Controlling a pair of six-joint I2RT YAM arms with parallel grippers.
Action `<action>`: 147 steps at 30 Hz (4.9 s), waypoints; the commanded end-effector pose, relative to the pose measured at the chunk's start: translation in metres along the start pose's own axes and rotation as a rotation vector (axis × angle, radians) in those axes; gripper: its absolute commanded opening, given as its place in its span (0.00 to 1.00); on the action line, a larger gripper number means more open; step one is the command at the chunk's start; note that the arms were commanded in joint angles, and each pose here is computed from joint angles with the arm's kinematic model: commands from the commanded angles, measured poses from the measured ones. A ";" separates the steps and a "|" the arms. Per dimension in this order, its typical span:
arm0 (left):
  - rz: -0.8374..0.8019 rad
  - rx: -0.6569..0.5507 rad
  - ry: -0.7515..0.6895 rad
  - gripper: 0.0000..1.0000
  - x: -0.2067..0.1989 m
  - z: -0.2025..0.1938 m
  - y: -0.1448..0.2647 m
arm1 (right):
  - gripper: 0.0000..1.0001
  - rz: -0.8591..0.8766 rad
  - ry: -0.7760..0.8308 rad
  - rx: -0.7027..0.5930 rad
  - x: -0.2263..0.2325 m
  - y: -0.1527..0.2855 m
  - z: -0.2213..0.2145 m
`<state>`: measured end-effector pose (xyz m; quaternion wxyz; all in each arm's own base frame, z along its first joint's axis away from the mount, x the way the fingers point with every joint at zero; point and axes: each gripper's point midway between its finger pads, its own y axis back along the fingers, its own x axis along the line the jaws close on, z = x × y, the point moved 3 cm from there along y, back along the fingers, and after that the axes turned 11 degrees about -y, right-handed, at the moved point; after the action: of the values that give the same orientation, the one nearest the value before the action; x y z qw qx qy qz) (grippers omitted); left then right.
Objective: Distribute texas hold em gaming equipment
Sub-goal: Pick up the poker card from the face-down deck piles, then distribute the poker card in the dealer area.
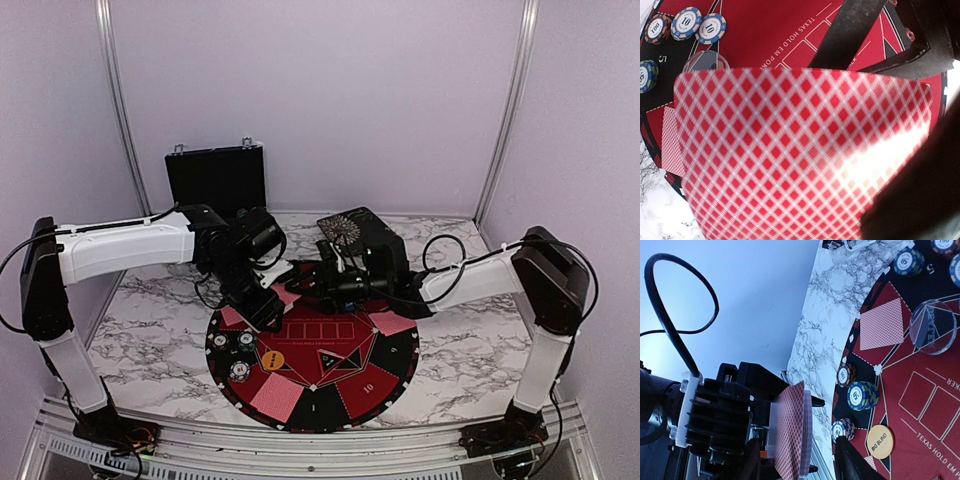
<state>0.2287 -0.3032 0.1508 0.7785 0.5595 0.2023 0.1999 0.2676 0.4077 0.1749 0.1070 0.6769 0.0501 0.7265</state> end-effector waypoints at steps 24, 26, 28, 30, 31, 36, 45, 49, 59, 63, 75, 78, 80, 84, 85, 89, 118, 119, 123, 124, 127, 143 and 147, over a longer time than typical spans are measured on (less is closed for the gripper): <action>0.005 -0.030 -0.020 0.39 -0.001 0.007 0.007 | 0.17 0.041 0.008 -0.023 0.012 0.012 -0.001; 0.007 -0.031 -0.019 0.39 0.000 0.007 0.008 | 0.15 0.041 0.007 -0.024 0.012 0.013 -0.001; 0.008 -0.031 -0.019 0.39 0.000 0.007 0.007 | 0.11 0.039 0.004 -0.024 0.011 0.013 -0.002; 0.010 -0.031 -0.019 0.39 0.000 0.007 0.008 | 0.08 0.038 0.002 -0.025 0.010 0.013 -0.001; 0.009 -0.031 -0.018 0.39 0.000 0.007 0.008 | 0.06 0.037 0.001 -0.027 0.010 0.014 -0.001; 0.013 -0.029 -0.016 0.39 0.001 0.005 0.008 | 0.00 0.037 0.000 -0.033 0.010 0.017 0.001; 0.020 -0.028 -0.009 0.39 0.004 0.003 0.008 | 0.00 0.045 0.003 -0.049 0.015 0.024 0.005; 0.026 -0.031 -0.007 0.39 0.006 0.003 0.010 | 0.00 0.049 0.003 -0.054 0.018 0.027 0.007; 0.036 -0.039 0.003 0.39 0.010 0.002 0.014 | 0.00 0.055 0.004 -0.064 0.020 0.035 0.011; 0.038 -0.038 0.006 0.39 0.011 0.002 0.014 | 0.00 0.057 0.002 -0.074 0.020 0.040 0.014; 0.038 -0.036 0.036 0.39 0.020 -0.003 0.015 | 0.00 0.082 -0.005 -0.106 0.022 0.062 0.027; 0.040 -0.038 0.046 0.39 0.024 -0.004 0.016 | 0.00 0.086 -0.009 -0.121 0.020 0.069 0.032; 0.043 -0.038 0.056 0.39 0.027 -0.006 0.016 | 0.00 0.083 -0.011 -0.129 0.017 0.072 0.035; 0.051 -0.039 0.075 0.39 0.034 -0.010 0.017 | 0.00 0.078 -0.012 -0.146 0.014 0.078 0.042; 0.054 -0.040 0.081 0.39 0.036 -0.012 0.018 | 0.00 0.076 -0.011 -0.149 0.013 0.079 0.044; 0.064 -0.035 0.107 0.39 0.045 -0.019 0.017 | 0.00 0.053 -0.009 -0.163 0.005 0.079 0.051; 0.100 -0.041 0.287 0.39 0.095 -0.054 0.024 | 0.00 -0.183 0.127 -0.068 -0.068 -0.093 0.072; 0.099 -0.042 0.287 0.39 0.095 -0.054 0.024 | 0.00 -0.192 0.132 -0.067 -0.070 -0.098 0.070; 0.099 -0.043 0.288 0.39 0.095 -0.054 0.025 | 0.00 -0.220 0.146 -0.068 -0.074 -0.112 0.067; 0.097 -0.043 0.288 0.39 0.094 -0.054 0.025 | 0.00 -0.230 0.151 -0.071 -0.076 -0.115 0.067; 0.096 -0.041 0.289 0.39 0.094 -0.055 0.024 | 0.00 -0.244 0.157 -0.066 -0.079 -0.123 0.064; 0.087 -0.039 0.286 0.39 0.093 -0.055 0.023 | 0.13 -0.311 0.197 -0.061 -0.078 -0.128 0.055; 0.082 -0.036 0.285 0.39 0.093 -0.055 0.021 | 0.16 -0.308 0.203 -0.057 -0.074 -0.127 0.054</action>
<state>0.2743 -0.2022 0.1360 0.7291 0.5360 0.2888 0.3126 0.3358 0.5031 0.0600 0.2343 0.5961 0.1512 0.7530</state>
